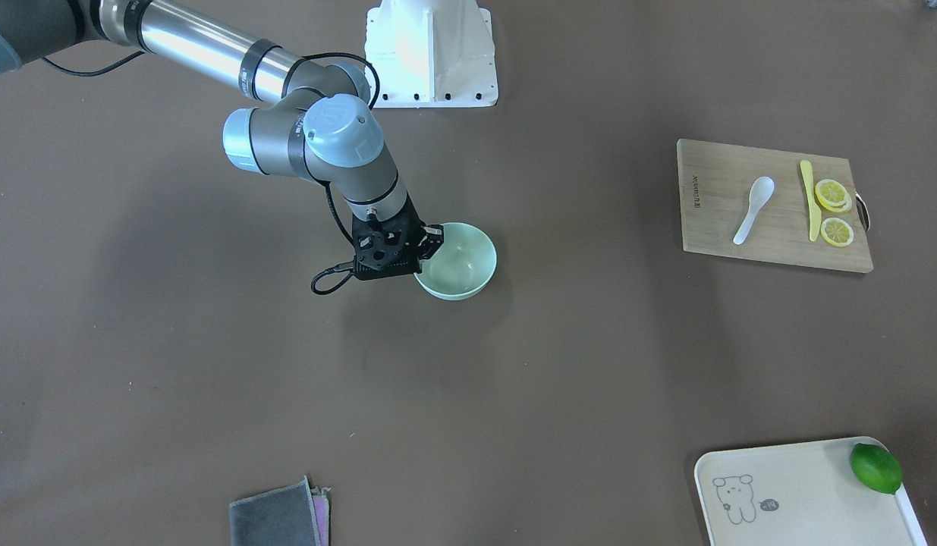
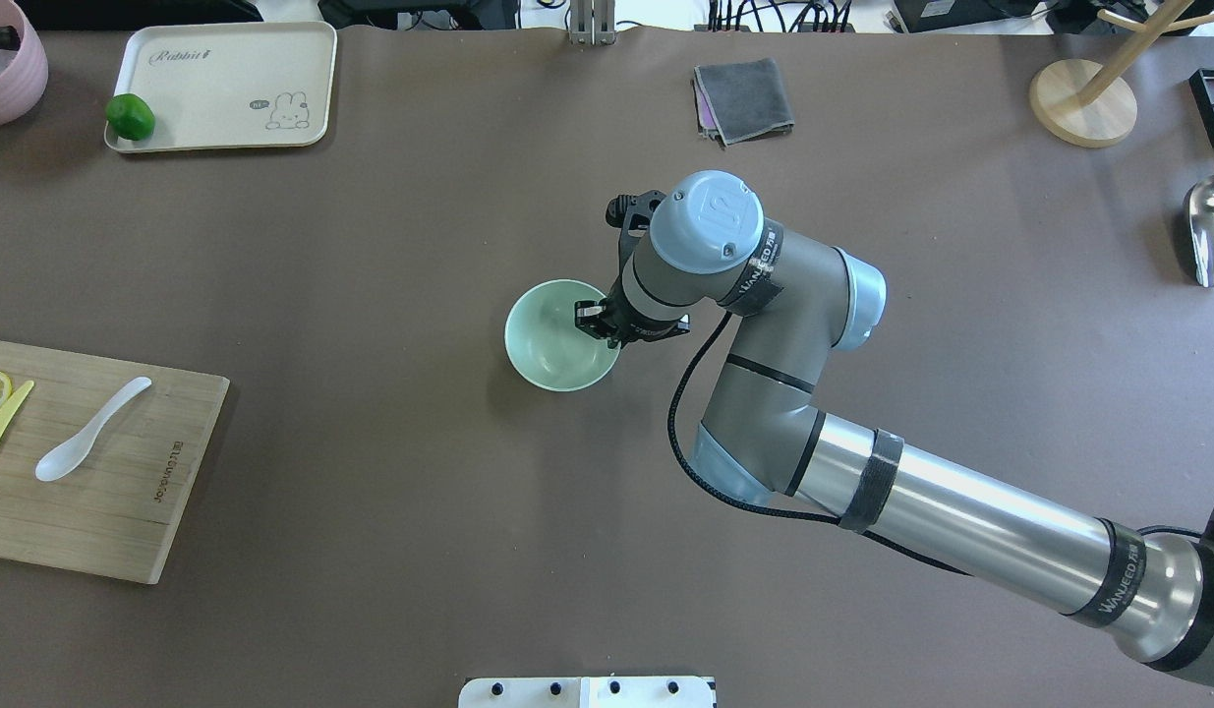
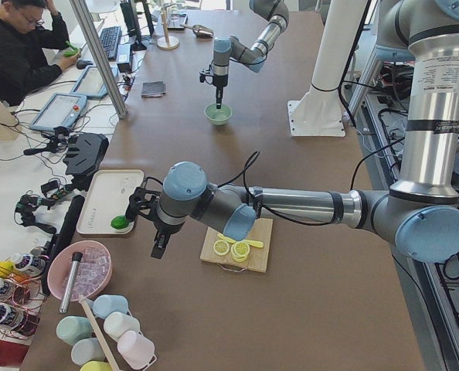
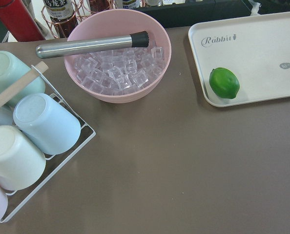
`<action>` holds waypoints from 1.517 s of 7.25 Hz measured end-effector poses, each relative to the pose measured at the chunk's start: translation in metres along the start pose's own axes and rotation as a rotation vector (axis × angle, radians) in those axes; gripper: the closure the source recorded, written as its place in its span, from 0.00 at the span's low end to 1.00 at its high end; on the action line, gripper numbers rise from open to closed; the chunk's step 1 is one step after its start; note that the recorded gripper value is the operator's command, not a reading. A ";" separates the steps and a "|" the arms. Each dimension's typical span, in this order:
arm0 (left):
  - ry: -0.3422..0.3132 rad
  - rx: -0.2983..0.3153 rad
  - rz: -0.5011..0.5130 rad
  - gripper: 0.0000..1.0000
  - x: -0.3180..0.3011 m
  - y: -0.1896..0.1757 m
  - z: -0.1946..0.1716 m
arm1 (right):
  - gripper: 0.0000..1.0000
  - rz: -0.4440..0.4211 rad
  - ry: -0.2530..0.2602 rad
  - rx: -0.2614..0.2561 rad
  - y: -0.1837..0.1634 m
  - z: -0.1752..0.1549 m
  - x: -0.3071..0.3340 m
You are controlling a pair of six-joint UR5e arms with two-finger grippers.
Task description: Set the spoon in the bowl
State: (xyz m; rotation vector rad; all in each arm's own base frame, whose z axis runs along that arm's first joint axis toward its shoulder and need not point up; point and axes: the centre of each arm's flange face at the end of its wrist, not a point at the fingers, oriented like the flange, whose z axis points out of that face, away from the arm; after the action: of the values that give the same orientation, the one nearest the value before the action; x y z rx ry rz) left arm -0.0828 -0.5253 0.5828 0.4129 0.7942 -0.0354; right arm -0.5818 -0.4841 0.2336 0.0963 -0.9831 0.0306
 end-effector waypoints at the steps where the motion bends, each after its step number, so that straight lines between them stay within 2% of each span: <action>1: 0.002 -0.002 0.004 0.02 0.002 -0.002 0.002 | 0.00 0.009 0.001 0.002 -0.001 0.000 0.002; 3: 0.026 -0.009 0.009 0.02 0.023 -0.007 0.010 | 0.00 0.022 -0.020 0.008 -0.015 -0.019 0.004; 4: 0.064 -0.009 0.011 0.02 0.049 -0.006 0.020 | 0.00 0.035 -0.044 0.001 -0.033 -0.041 0.013; 6: 0.146 -0.008 0.101 0.02 0.093 0.035 0.044 | 0.00 0.060 -0.089 -0.013 -0.073 -0.091 0.051; 8: 0.196 -0.023 0.197 0.02 0.126 0.076 0.058 | 0.00 0.054 -0.101 -0.013 -0.098 -0.123 0.099; 10: 0.181 -0.023 0.289 0.02 0.165 0.104 0.077 | 0.00 0.039 -0.092 -0.008 -0.107 -0.130 0.125; 11: 0.165 -0.028 0.302 0.02 0.195 0.117 0.092 | 0.00 0.036 -0.087 -0.006 -0.108 -0.130 0.130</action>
State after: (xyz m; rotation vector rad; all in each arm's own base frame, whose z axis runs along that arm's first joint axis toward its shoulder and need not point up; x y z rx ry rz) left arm 0.1389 -0.4282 0.5446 0.5097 0.8864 0.2942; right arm -0.3947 -0.5815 0.2634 0.0749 -1.0721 0.0567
